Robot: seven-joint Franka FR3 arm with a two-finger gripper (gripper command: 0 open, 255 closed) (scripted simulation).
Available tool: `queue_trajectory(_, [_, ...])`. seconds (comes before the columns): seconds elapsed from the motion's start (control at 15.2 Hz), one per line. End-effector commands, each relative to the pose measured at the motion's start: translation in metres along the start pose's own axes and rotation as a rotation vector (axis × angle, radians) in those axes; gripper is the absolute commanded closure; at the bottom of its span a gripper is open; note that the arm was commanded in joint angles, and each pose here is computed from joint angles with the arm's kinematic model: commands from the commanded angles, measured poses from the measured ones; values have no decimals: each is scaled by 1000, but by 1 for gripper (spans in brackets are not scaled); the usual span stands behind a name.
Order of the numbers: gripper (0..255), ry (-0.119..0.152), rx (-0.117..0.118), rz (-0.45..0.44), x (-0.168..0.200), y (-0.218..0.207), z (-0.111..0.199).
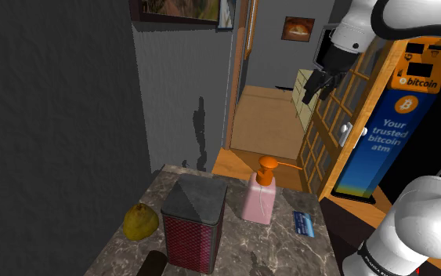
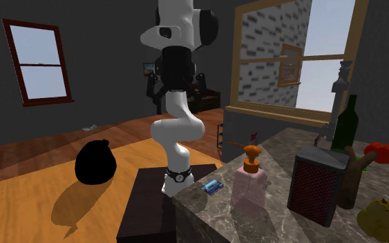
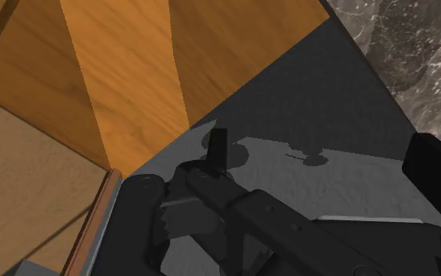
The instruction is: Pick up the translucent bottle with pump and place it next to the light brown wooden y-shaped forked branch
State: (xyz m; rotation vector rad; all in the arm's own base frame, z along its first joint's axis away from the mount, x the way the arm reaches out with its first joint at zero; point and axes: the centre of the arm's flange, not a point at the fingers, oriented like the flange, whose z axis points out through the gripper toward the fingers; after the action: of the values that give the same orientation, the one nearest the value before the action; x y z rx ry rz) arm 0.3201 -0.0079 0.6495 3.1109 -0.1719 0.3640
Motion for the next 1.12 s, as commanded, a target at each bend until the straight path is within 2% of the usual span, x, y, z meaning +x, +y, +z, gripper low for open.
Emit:
queue_trajectory(0.0, [0,0,0,0,0,0,0])
queue_trajectory(1.06, [0,-114,68,-48,-54,-172,79])
